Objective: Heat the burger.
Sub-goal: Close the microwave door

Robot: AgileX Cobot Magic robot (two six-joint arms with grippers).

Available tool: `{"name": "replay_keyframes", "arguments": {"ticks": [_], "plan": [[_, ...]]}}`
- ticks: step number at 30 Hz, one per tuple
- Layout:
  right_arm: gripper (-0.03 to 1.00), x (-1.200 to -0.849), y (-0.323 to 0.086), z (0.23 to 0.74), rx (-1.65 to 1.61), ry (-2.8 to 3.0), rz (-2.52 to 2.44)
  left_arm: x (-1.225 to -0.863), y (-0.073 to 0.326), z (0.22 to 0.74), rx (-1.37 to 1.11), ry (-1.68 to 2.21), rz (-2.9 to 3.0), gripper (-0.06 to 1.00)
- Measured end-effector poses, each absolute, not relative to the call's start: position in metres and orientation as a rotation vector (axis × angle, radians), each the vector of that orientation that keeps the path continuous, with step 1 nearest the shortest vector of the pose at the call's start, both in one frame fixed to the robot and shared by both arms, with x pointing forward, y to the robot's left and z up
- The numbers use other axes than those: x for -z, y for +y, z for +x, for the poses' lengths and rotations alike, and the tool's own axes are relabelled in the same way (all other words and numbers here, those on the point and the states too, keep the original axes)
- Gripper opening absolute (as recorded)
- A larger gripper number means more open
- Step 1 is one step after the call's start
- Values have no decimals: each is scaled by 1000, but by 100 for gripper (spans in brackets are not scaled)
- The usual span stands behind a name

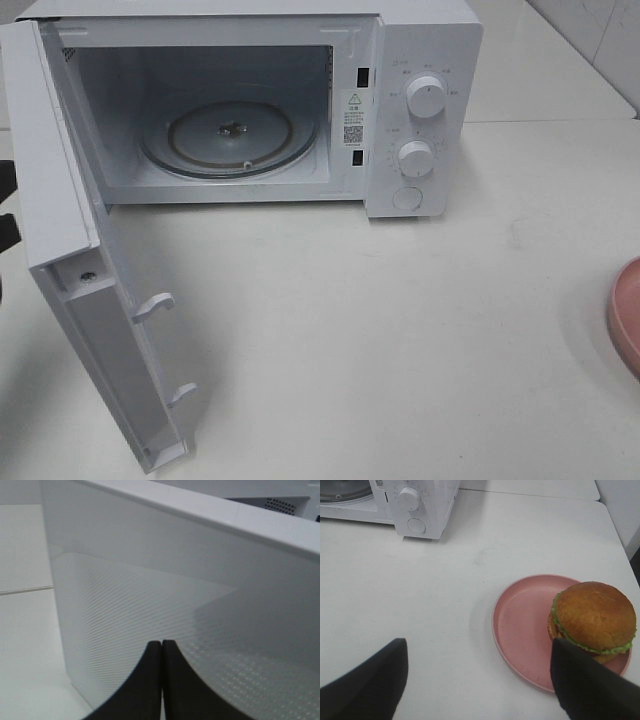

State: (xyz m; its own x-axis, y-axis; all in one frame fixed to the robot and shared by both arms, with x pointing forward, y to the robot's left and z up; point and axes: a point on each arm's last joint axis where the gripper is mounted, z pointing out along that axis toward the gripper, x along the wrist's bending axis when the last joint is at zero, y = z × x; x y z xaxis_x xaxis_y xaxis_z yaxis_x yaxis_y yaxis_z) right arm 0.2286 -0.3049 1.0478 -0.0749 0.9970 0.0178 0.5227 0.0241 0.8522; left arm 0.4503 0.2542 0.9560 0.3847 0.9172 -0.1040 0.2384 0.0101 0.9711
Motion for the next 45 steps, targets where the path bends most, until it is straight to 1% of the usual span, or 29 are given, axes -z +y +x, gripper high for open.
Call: {"name": "replay_keyframes", "arguments": {"ticks": [8, 9, 11, 12, 13, 14, 16, 17, 19, 20, 22, 24, 25, 26, 28, 31, 33, 35, 38, 40, 43, 45], "plan": [[75, -1048, -305, 229, -952, 1668, 1563, -951, 226, 469, -707, 1115, 1474, 0], [75, -1048, -305, 229, -952, 1668, 1563, -950, 211, 474, -685, 1083, 1494, 0], [75, -1048, -305, 229, -952, 1668, 1563, -949, 206, 477, -677, 1074, 1502, 0], [75, -1048, -305, 229, -952, 1668, 1563, -948, 192, 482, -663, 1057, 1506, 0], [75, -1048, -305, 229, -952, 1668, 1563, -948, 192, 482, -663, 1057, 1506, 0], [75, -1048, -305, 229, -952, 1668, 1563, -948, 179, 488, -655, 1048, 1503, 0], [75, -1048, -305, 229, -952, 1668, 1563, -949, 173, 491, -654, 1039, 1501, 0], [75, -1048, -305, 229, -952, 1668, 1563, -949, 159, 498, -644, 1028, 1503, 0], [75, -1048, -305, 229, -952, 1668, 1563, -948, 153, 501, -640, 1026, 1510, 0], [75, -1048, -305, 229, -952, 1668, 1563, -948, 140, 508, -632, 1018, 1514, 0], [75, -1048, -305, 229, -952, 1668, 1563, -948, 134, 511, -628, 1022, 1515, 0], [75, -1048, -305, 229, -952, 1668, 1563, -951, 117, 523, -628, 1008, 1512, 0], [75, -1048, -305, 229, -952, 1668, 1563, -951, 117, 523, -628, 1008, 1512, 0], [75, -1048, -305, 229, -952, 1668, 1563, -951, 108, 531, -627, 999, 1514, 0], [75, -1048, -305, 229, -952, 1668, 1563, -951, 103, 534, -622, 998, 1522, 0], [75, -1048, -305, 229, -952, 1668, 1563, -954, 86, 548, -621, 975, 1528, 0], [75, -1048, -305, 229, -952, 1668, 1563, -955, 82, 553, -622, 983, 1517, 0], [75, -1048, -305, 229, -952, 1668, 1563, -954, 69, 565, -618, 994, 1512, 0], [75, -1048, -305, 229, -952, 1668, 1563, -953, 63, 567, -617, 981, 1524, 0], [75, -1048, -305, 229, -952, 1668, 1563, -950, 44, 572, -610, 951, 1549, 0], [75, -1048, -305, 229, -952, 1668, 1563, -949, 40, 573, -606, 952, 1553, 0], [74, -1048, -305, 229, -952, 1668, 1563, -947, 29, 575, -597, 943, 1554, 0]]}}
